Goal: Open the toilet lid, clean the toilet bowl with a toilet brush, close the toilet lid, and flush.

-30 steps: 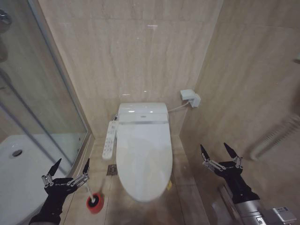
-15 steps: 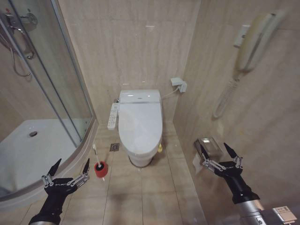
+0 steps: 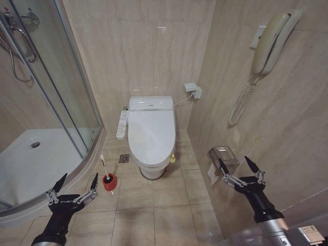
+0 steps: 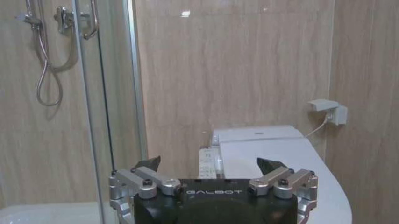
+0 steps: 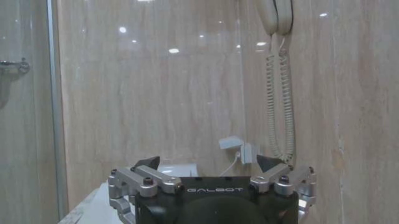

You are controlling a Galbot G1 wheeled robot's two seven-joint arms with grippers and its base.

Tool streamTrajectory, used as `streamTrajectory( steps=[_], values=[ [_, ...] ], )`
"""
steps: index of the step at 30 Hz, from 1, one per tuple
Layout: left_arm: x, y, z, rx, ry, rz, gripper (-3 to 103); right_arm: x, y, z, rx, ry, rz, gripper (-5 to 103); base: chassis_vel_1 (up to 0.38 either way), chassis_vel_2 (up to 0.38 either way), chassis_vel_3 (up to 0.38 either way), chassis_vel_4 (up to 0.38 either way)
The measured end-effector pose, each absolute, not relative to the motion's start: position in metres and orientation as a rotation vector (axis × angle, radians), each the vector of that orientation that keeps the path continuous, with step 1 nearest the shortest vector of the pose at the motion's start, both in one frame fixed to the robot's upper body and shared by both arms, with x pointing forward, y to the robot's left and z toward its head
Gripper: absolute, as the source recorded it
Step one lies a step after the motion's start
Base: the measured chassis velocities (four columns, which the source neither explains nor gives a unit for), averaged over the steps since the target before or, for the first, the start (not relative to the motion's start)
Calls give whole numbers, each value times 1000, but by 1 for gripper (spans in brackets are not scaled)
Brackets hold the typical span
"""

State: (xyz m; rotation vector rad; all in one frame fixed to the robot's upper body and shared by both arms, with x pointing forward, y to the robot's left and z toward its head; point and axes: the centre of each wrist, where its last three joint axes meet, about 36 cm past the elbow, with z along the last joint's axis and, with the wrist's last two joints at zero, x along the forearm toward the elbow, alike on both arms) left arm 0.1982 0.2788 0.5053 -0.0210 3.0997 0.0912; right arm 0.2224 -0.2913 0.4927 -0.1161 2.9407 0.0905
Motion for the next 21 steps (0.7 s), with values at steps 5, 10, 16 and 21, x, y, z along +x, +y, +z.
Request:
streamTrajectory(
  steps=[5, 10, 16, 21],
  values=[
    [198, 279, 505, -21, 3100, 91, 100, 222, -291, 493, -116, 2941, 90, 100, 0, 0, 0, 0],
    [198, 279, 505, -21, 3100, 91, 100, 222, -291, 493, -116, 2941, 91, 100, 0, 0, 0, 0],
    [198, 279, 505, -21, 3100, 91, 100, 222, -291, 493, -116, 2941, 90, 100, 0, 0, 0, 0],
    [198, 279, 505, -21, 3100, 91, 100, 222, -291, 493, -116, 2941, 91, 100, 26, -24, -20, 29]
  ],
)
